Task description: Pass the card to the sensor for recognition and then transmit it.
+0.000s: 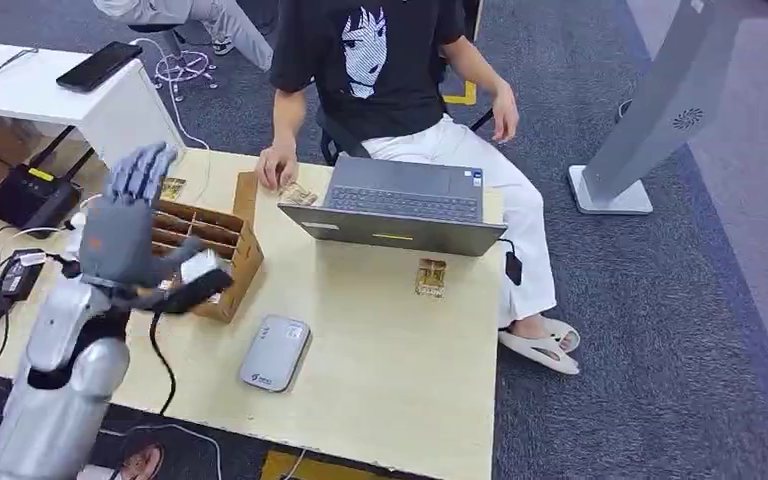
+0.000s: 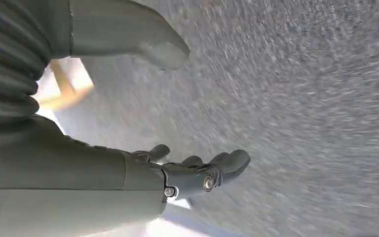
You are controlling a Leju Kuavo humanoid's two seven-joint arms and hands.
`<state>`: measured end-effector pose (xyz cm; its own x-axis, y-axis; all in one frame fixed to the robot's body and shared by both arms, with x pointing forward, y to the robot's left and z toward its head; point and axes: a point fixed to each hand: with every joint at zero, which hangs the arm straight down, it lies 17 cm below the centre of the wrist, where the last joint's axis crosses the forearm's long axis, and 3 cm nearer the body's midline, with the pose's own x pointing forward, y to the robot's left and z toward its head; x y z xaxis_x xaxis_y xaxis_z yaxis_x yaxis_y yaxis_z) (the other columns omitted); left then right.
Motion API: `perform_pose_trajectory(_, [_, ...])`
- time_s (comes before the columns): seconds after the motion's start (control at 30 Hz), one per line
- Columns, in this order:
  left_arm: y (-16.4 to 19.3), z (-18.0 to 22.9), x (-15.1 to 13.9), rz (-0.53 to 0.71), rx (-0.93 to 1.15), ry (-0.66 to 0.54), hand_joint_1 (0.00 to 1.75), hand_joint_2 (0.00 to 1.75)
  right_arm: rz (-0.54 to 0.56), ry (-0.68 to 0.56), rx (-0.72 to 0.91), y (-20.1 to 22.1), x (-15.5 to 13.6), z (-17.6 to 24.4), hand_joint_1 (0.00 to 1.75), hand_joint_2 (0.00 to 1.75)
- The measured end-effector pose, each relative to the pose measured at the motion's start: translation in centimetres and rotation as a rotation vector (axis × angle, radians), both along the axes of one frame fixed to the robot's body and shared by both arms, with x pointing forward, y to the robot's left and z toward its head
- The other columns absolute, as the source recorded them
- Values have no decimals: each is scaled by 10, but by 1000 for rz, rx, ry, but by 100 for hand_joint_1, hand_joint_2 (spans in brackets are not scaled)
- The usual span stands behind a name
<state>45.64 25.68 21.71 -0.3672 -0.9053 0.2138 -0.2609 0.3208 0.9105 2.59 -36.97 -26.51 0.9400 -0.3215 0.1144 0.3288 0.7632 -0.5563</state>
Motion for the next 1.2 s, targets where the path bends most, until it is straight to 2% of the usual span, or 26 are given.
perform_pose_trajectory(0.1, [-4, -33, -64, -22, 42, 15, 0, 175, -17, 4, 1, 5, -10, -1, 0, 175])
perform_pose_trajectory(0.2, [-7, -37, -91, -24, 75, 21, 0, 175, -28, -3, 6, 8, -7, -1, 0, 175])
perform_pose_trajectory(0.3, [-10, -37, -102, -24, 73, 27, 0, 175, -34, -3, 4, 8, -6, -1, 0, 175])
perform_pose_trajectory(0.57, [-10, -45, -112, -23, 79, 68, 0, 175, -52, 6, 9, 10, -9, -1, 0, 175])
perform_pose_trajectory(0.7, [5, -59, -115, 40, 149, 100, 0, 175, -72, 27, 14, 14, -15, -1, 0, 175])
perform_pose_trajectory(0.8, [16, -61, -114, 82, 178, 102, 0, 175, -71, 34, 18, 17, -16, -1, 0, 175])
perform_pose_trajectory(1.2, [22, -60, -112, 99, 187, 100, 0, 175, -69, 35, 21, 19, -16, -1, 0, 175])
